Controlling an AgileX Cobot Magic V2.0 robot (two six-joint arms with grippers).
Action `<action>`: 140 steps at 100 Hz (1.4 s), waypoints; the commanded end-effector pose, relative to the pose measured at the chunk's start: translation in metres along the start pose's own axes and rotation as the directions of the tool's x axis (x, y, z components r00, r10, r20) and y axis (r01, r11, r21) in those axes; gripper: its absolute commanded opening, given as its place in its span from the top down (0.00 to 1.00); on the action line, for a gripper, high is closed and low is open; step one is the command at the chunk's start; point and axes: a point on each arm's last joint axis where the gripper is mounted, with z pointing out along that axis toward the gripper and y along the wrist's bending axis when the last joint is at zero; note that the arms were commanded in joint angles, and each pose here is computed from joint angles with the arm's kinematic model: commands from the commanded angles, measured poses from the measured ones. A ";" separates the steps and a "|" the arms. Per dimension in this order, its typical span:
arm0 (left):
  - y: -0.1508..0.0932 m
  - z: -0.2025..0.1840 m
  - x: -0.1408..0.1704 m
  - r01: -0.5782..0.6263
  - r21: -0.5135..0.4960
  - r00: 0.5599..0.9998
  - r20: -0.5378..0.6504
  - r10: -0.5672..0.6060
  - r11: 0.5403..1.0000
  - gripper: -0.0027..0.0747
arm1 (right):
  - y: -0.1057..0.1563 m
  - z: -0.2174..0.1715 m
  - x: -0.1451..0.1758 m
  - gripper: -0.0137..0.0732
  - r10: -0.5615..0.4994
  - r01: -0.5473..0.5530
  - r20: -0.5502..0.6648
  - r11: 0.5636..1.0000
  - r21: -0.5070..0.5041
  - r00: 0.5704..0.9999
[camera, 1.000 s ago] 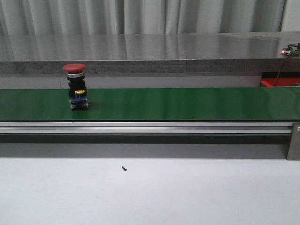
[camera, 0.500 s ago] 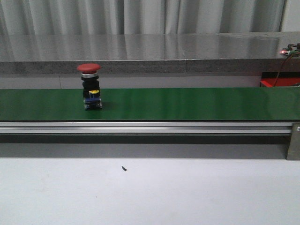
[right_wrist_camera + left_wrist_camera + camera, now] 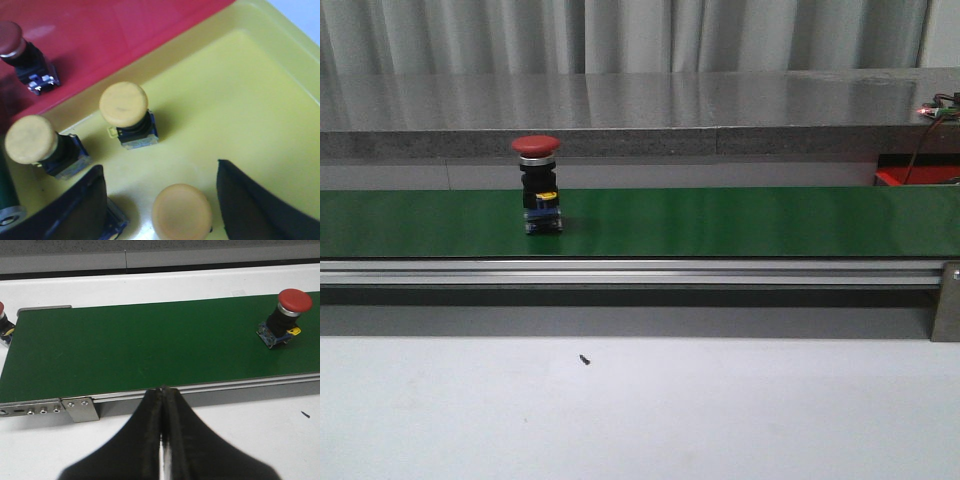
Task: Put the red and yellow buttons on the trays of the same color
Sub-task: 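Carry the yellow button into the yellow tray and open the right gripper, then move the right gripper back above the red button on the belt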
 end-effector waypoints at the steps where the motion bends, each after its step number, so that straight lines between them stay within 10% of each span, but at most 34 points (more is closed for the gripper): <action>1: -0.001 -0.005 -0.013 0.011 -0.006 0.996 0.086 -0.011 1.000 0.99 | 0.006 -0.017 -0.013 0.29 -0.039 0.040 0.092 0.999 -0.017 0.995; 24: -0.001 -0.005 -0.013 0.011 -0.006 0.996 0.086 -0.011 1.000 0.99 | 0.043 -0.046 -0.010 0.39 -0.189 0.216 0.164 0.962 -0.167 0.968; 59: -0.001 -0.005 -0.013 0.011 -0.006 0.996 0.086 -0.011 1.000 0.99 | 0.079 -0.073 -0.004 0.99 -0.297 0.351 0.197 0.867 -0.355 0.934; 100: -0.001 -0.005 -0.013 0.011 -0.006 0.996 0.086 -0.011 1.000 0.99 | 0.119 -0.104 -0.022 0.98 -0.396 0.452 0.223 0.727 -0.517 0.891; 140: -0.001 -0.005 -0.013 0.011 -0.006 0.996 0.086 -0.011 1.000 0.99 | 0.181 -0.092 -0.052 0.97 -0.452 0.442 0.131 0.703 -0.558 0.883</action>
